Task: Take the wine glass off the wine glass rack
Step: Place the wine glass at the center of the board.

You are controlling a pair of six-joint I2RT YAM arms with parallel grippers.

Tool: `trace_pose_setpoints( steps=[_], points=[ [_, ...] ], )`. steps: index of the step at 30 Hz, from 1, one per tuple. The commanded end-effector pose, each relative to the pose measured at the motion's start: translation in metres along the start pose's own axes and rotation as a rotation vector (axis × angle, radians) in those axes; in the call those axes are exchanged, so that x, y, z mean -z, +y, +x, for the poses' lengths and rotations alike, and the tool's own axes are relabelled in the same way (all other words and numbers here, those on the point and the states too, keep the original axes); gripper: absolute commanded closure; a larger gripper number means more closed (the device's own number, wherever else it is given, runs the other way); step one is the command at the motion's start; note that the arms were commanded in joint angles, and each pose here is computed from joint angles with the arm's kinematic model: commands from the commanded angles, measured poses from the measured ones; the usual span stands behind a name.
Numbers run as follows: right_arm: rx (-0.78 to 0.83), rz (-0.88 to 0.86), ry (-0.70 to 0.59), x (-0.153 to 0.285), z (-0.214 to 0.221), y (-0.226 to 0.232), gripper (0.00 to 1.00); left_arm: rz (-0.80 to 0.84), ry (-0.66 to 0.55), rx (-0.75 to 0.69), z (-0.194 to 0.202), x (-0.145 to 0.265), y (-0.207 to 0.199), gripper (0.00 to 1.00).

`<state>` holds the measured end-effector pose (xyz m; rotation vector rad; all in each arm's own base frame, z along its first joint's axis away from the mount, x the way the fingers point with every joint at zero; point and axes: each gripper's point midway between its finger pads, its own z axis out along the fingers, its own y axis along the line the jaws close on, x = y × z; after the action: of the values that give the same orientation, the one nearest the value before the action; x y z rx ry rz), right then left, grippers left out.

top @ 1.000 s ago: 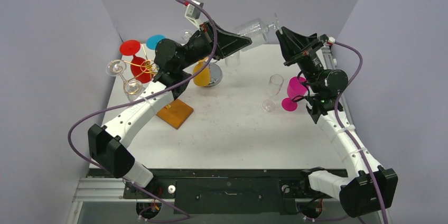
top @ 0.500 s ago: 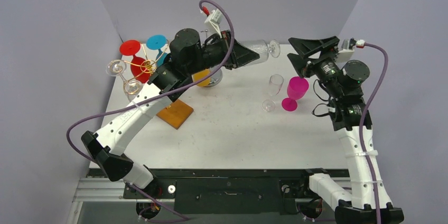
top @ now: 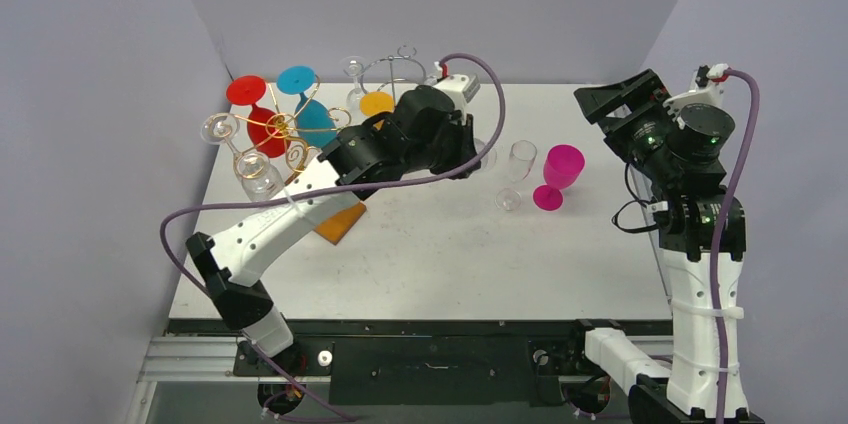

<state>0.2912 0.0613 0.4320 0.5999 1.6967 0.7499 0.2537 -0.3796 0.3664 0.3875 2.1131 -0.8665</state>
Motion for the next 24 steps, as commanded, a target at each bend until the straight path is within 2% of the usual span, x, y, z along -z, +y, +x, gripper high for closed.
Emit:
trace_pose_setpoints(
  steps=[1, 14, 24],
  points=[
    [0.088, 0.063, -0.032, 0.001, -0.012, -0.008, 0.22, -0.128, 0.047, -0.08, 0.016, -0.016, 0.024, 1.0],
    [0.095, 0.077, -0.04, -0.007, -0.015, -0.012, 0.2, -0.261, 0.283, -0.138, 0.094, -0.117, 0.063, 1.0],
    [0.115, 0.096, -0.056, -0.001, -0.018, -0.014, 0.19, -0.336, 0.376, -0.147, 0.124, -0.174, 0.095, 1.0]
  ],
)
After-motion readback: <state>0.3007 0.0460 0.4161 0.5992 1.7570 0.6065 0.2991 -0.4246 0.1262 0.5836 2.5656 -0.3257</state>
